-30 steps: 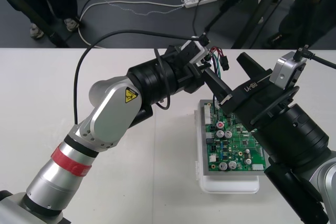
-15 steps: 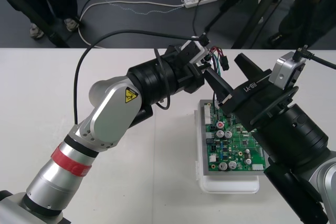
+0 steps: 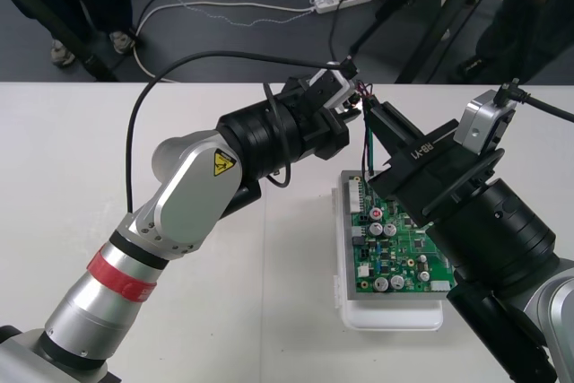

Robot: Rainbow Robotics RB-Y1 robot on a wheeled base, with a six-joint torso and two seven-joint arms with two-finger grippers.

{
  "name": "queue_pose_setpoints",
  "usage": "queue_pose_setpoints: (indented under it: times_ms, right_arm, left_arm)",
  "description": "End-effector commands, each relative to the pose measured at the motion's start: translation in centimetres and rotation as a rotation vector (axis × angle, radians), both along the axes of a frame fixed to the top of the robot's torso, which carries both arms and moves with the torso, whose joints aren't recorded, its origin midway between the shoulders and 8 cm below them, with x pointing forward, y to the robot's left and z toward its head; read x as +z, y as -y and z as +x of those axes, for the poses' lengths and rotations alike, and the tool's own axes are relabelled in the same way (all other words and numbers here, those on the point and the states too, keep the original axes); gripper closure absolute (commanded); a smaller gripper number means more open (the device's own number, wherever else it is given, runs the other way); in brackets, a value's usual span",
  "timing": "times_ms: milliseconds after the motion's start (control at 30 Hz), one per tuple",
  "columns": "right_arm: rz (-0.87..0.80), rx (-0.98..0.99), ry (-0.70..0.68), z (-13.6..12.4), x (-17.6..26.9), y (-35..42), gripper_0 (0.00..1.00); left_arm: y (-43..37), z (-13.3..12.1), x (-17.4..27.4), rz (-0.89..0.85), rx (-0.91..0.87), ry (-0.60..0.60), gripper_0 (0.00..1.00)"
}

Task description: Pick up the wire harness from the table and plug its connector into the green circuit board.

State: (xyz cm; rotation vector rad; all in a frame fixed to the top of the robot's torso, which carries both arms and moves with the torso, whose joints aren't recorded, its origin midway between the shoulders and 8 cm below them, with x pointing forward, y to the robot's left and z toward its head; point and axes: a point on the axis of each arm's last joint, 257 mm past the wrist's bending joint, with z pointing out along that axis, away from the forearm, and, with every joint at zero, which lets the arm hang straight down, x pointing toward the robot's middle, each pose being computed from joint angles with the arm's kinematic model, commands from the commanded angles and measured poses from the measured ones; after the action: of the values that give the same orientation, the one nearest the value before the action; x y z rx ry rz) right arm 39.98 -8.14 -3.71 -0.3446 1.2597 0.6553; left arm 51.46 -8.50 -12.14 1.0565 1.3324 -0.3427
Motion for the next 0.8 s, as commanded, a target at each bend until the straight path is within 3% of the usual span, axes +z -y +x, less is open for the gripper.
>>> queue_pose_setpoints:
  times_ms: [33, 433, 467, 500, 533, 800]
  right_arm:
    - [0.022, 0.039, 0.015, -1.04, 1.44, -1.01, 1.0]
    - [0.026, 0.041, 0.01, -1.08, 1.42, -0.94, 1.0]
    - [0.025, 0.042, 0.012, -1.09, 1.45, -1.02, 1.0]
    - [0.026, 0.044, 0.01, -1.1, 1.44, -1.02, 1.0]
    - [0.029, 0.044, 0.01, -1.09, 1.47, -1.02, 1.0]
    - [0.028, 0.045, 0.008, -1.11, 1.41, -1.02, 1.0]
  left_arm:
    - [1.73, -0.66, 4.94, -0.081, -0.019, 0.067, 1.0]
    - [1.8, -0.72, 4.96, -0.081, -0.021, 0.069, 0.99]
    - [1.83, -0.76, 4.95, -0.085, -0.022, 0.064, 0.6]
    - [1.78, -0.73, 4.99, -0.087, -0.021, 0.062, 0.08]
    - [1.78, -0.73, 5.03, -0.089, -0.021, 0.062, 0.0]
    - [1.94, -0.94, 5.14, -0.105, -0.03, 0.048, 0.0]
